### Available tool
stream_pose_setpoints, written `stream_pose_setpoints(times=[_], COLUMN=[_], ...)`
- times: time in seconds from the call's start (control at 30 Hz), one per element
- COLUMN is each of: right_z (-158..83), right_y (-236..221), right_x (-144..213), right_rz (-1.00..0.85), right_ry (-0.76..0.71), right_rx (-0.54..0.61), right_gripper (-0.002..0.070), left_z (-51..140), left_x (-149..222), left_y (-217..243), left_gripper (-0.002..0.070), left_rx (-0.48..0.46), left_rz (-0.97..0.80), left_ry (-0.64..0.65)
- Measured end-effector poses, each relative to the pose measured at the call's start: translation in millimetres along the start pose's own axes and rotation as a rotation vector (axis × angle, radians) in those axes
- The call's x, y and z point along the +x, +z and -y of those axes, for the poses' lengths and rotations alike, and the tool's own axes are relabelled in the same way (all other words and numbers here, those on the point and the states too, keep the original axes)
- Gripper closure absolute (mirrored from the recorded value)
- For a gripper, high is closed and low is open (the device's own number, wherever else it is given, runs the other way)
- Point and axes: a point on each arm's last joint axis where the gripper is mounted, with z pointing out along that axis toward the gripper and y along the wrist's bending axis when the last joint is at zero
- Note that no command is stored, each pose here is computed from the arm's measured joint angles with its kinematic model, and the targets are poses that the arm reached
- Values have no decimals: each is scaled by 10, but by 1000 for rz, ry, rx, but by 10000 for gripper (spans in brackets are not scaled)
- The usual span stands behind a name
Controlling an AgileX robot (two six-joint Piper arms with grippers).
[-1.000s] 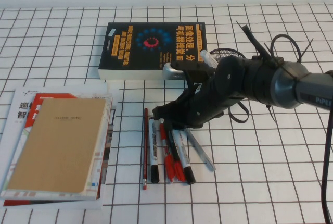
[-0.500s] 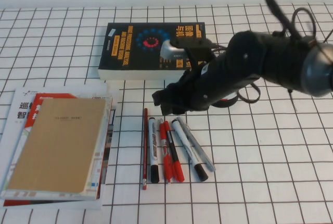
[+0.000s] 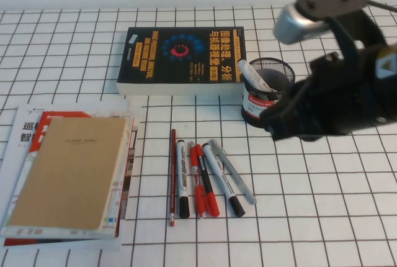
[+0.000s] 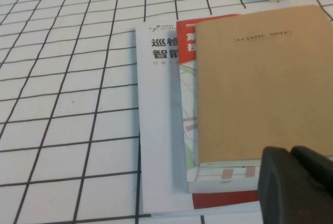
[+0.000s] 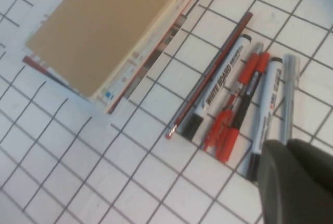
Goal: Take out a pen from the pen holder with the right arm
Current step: 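Take a marker out of the pen holder and lay it on the table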
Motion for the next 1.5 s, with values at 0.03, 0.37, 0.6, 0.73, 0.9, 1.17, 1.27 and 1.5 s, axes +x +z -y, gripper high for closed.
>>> stream_pose_setpoints(times=[0.03, 0.37, 0.6, 0.73, 0.9, 1.17, 1.27, 1.5], right_z=[-9, -4, 79, 164, 405, 813, 862, 897], right_y=[-94, -528, -434, -304, -283, -358, -373, -346], right_x=[75, 691, 808, 915, 1154, 1995, 2278, 2692], right_rz=[10, -167, -217, -199, 4, 332, 429, 637], right_ry=[-3, -53, -71, -84, -53, 81, 110, 120], right_rx=[-2, 24, 74, 110, 199, 424, 494, 608], right_gripper=[689, 690, 691, 692, 692, 692, 692, 692], left_z=[0, 0, 0, 0, 0, 0, 0, 0], left_x=[0, 0, 0, 0, 0, 0, 0, 0], left_y=[0, 0, 0, 0, 0, 0, 0, 0], left_gripper=[679, 679, 679, 679, 679, 679, 679, 679], left_rx=[0, 0, 0, 0, 0, 0, 0, 0], left_rz=[0, 0, 0, 0, 0, 0, 0, 0], left_ry=[0, 0, 0, 0, 0, 0, 0, 0])
